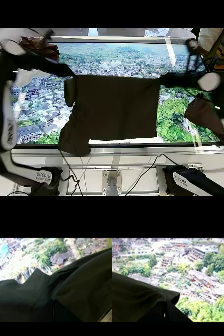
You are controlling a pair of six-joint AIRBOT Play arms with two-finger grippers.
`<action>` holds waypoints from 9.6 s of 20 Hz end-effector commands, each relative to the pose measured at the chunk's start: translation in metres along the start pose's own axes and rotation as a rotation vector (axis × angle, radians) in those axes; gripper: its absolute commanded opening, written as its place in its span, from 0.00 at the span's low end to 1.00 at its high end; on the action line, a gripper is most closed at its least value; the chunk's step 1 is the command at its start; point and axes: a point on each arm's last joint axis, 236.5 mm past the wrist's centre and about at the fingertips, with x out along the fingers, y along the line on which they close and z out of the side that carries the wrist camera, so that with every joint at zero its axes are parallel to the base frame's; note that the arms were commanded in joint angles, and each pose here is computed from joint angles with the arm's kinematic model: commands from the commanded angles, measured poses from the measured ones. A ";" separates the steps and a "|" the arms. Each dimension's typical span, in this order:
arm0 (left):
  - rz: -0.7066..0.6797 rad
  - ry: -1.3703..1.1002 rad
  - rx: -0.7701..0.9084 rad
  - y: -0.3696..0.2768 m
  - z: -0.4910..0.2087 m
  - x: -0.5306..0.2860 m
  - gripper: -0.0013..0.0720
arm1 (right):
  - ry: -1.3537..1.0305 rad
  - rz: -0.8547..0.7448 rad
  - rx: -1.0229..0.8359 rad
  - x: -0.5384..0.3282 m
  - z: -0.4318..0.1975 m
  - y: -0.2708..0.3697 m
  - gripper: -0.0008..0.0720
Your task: Fold the shirts.
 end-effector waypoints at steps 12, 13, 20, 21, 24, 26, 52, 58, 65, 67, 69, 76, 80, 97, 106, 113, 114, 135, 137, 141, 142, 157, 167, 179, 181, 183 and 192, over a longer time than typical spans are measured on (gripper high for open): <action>0.212 0.027 -0.091 0.119 0.011 0.000 0.72 | -0.170 -0.105 0.039 0.104 0.035 -0.059 0.49; 0.254 0.026 -0.138 0.135 0.004 -0.020 0.72 | -0.135 -0.132 0.028 0.100 0.031 -0.072 0.49; 0.195 0.243 -0.607 0.177 -0.114 -0.087 0.72 | 0.210 -0.242 0.079 0.064 -0.040 -0.155 0.49; 0.140 0.265 -0.658 0.170 -0.124 -0.085 0.72 | 0.281 -0.223 0.051 0.059 -0.056 -0.156 0.49; -0.042 0.331 -0.746 0.137 -0.138 -0.067 0.71 | 0.384 -0.187 0.014 0.051 -0.079 -0.153 0.53; -0.067 0.407 -0.785 0.127 -0.158 -0.054 0.70 | 0.384 -0.185 0.011 0.051 -0.079 -0.153 0.53; 0.100 -0.323 0.142 -0.147 0.002 -0.265 0.03 | 0.271 -0.088 0.066 0.062 -0.054 -0.129 0.53; 0.763 -0.125 -0.116 -0.086 -0.129 -0.311 0.03 | 0.271 -0.086 0.068 0.063 -0.054 -0.129 0.52; 0.678 -0.067 -0.064 -0.038 -0.119 -0.236 0.51 | 0.281 -0.083 0.067 0.062 -0.057 -0.128 0.52; 0.607 0.103 -0.141 -0.018 -0.150 -0.194 0.51 | 0.280 -0.083 0.067 0.062 -0.056 -0.128 0.52; 0.547 0.225 -0.177 0.003 -0.181 -0.152 0.51 | 0.272 -0.086 0.067 0.062 -0.054 -0.129 0.52; 0.205 0.666 -0.426 -0.012 -0.378 -0.021 0.62 | 0.281 -0.114 0.044 0.061 -0.057 -0.136 0.52; 0.147 0.422 -0.444 -0.008 -0.356 0.028 0.62 | 0.287 -0.105 0.050 0.061 -0.058 -0.133 0.52; 0.383 0.387 -0.272 0.058 -0.310 -0.032 0.62 | 0.349 -0.060 0.076 0.057 -0.072 -0.121 0.52; 0.262 0.203 -0.391 0.058 -0.319 0.004 0.62 | 0.332 -0.026 0.098 0.059 -0.068 -0.113 0.52; 0.282 0.227 -0.442 0.083 -0.335 0.026 0.55 | 0.325 -0.001 0.116 0.060 -0.066 -0.106 0.52; 0.239 0.222 -0.460 0.078 -0.334 0.034 0.48 | 0.331 0.000 0.116 0.059 -0.067 -0.106 0.52; 0.186 0.150 -0.372 0.081 -0.317 0.049 0.03 | 1.067 0.246 0.280 0.002 -0.288 -0.042 0.71; 0.191 0.147 -0.371 0.083 -0.316 0.049 0.03 | 1.066 0.248 0.288 0.004 -0.291 -0.041 0.71; 0.190 0.147 -0.372 0.082 -0.316 0.049 0.03 | 0.876 0.267 0.354 0.039 -0.262 -0.033 0.61; 0.191 0.147 -0.372 0.083 -0.316 0.049 0.03 | 0.843 0.272 0.369 0.045 -0.256 -0.031 0.61; 0.189 0.144 -0.375 0.082 -0.316 0.049 0.03 | 0.810 0.225 0.472 0.075 -0.279 -0.037 0.50; 0.108 0.005 -0.424 0.072 -0.262 0.044 0.03 | 0.596 0.344 0.340 0.085 -0.216 -0.027 0.06; 0.250 -0.445 0.088 0.040 0.007 -0.144 0.03 | 0.066 -0.082 -0.012 -0.007 0.008 -0.106 0.05; 0.268 -0.517 0.126 0.022 0.034 -0.174 0.03 | -0.032 -0.133 -0.043 -0.042 0.043 -0.106 0.05; 0.285 -0.593 0.194 -0.004 0.058 -0.208 0.03 | -0.167 -0.164 -0.085 -0.086 0.081 -0.097 0.05; 0.437 -0.951 0.562 -0.183 0.096 -0.380 0.03 | -0.702 -0.336 -0.227 -0.333 0.155 -0.036 0.05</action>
